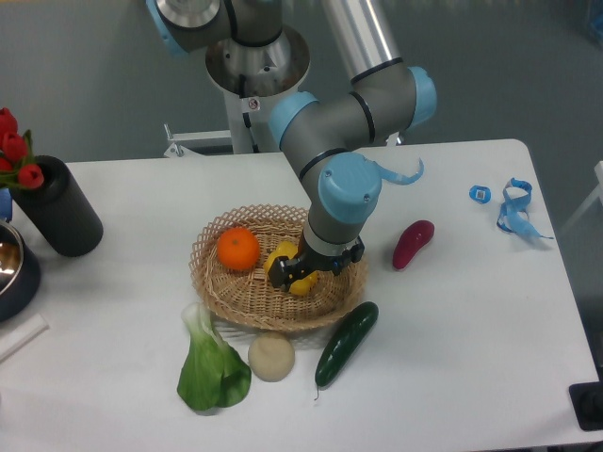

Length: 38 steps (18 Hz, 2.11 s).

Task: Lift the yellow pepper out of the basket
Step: 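Close the gripper around the yellow bell pepper inside the basket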

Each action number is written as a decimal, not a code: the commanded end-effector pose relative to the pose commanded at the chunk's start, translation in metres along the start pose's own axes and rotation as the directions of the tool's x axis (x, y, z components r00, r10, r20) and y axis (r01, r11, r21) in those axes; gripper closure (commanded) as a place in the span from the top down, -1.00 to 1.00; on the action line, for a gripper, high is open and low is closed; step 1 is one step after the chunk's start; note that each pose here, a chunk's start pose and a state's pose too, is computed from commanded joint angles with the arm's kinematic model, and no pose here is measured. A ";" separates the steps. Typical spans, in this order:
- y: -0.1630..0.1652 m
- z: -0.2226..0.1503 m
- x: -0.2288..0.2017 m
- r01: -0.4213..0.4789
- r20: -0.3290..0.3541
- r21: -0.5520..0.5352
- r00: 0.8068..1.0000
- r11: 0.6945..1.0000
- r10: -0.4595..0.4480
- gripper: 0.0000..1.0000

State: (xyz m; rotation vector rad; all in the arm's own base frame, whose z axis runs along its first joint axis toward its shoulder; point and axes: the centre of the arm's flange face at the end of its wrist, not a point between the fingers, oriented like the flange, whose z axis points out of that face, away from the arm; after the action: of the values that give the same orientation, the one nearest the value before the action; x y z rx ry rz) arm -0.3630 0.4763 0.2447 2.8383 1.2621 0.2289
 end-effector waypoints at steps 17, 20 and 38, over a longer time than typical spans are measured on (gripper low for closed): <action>0.002 0.030 0.013 0.012 0.053 -0.050 0.999 0.999 -0.009 1.00; 0.002 0.029 0.013 0.027 0.054 -0.047 0.998 0.999 -0.024 0.79; -0.026 -0.023 0.010 0.023 0.049 0.061 0.998 0.998 -0.026 -0.36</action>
State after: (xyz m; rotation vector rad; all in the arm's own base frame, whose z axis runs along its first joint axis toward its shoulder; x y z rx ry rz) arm -0.3791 0.5002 0.2661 2.8568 1.3155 0.1212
